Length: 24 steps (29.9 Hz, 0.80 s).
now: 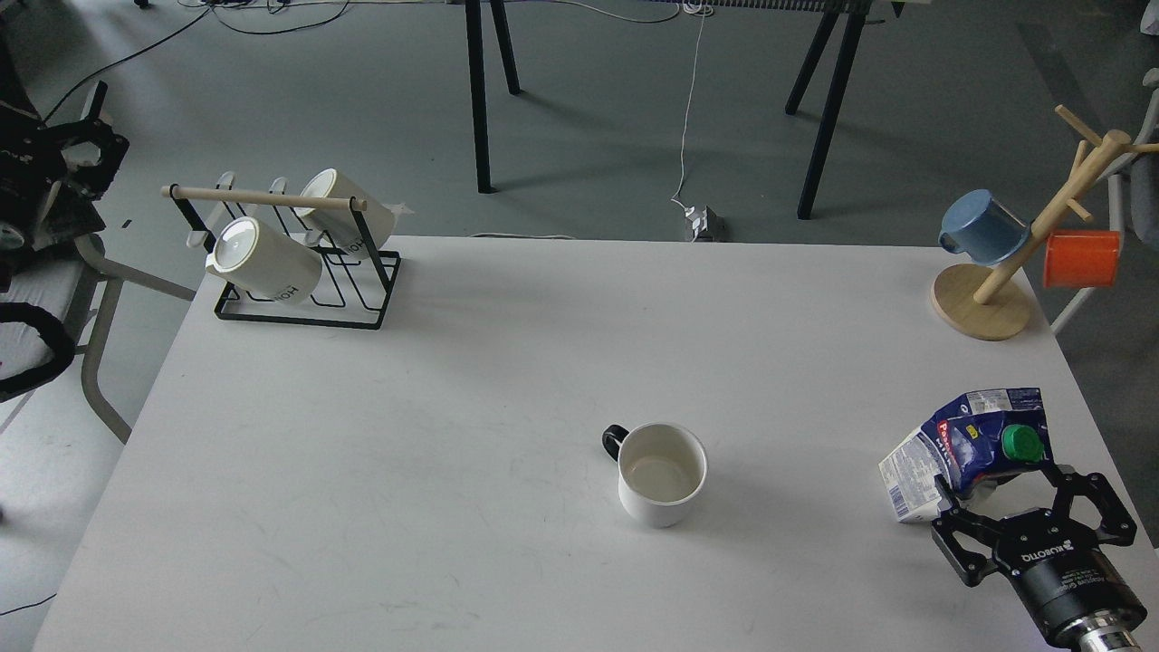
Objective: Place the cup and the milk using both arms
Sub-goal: 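Bring the right gripper to the milk carton and grasp it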
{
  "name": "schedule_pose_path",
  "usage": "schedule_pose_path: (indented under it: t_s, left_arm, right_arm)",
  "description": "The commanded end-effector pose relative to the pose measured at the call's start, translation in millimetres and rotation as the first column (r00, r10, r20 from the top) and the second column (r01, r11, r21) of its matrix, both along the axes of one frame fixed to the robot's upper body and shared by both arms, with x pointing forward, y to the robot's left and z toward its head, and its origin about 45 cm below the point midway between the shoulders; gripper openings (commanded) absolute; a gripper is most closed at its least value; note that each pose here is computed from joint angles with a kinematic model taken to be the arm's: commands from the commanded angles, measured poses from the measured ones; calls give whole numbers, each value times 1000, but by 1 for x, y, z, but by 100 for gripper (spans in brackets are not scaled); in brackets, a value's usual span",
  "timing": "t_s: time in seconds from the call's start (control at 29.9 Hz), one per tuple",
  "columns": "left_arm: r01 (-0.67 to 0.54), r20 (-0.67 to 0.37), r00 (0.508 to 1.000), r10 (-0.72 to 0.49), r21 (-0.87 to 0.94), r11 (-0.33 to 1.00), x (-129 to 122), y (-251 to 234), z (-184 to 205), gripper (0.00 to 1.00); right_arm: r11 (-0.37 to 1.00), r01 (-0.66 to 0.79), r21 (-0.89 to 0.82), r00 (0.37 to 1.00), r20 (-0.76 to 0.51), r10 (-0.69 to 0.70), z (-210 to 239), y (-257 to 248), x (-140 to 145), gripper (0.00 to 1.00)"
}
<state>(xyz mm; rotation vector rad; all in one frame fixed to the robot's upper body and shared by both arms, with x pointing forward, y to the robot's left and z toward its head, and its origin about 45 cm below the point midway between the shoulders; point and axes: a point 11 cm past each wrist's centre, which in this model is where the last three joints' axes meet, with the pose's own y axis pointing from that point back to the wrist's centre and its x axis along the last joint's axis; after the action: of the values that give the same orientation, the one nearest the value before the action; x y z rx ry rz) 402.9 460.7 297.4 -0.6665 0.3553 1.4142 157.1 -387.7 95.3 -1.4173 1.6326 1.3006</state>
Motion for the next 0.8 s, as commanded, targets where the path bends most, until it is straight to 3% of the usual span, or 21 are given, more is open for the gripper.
schedule_pose_path:
  t_s: [0.0,0.37,0.63,0.77]
  left_arm:
    - [1,-12,1000,-2,-3,1000,0,-2,-5,100]
    - [4,-25,1000,-4,-6,1000,1,-6,-11,100]
    - [-4,-31,1000,4,3,1000,0,-2,-12,100]
    - [-4,-36,999,4,3,1000,-1,-2,-14,100]
  right_arm:
    - [1000,-7,4,1000,-1,7,-3,4,0,100]
    - [999,33,-21,999,-31,-33,-19,-5,-3,99]
    - [998,46,-40,999,-21,-46,-25,-9,8,87]
    - [998,56,-32,998,-13,-56,-28,-6,15,87]
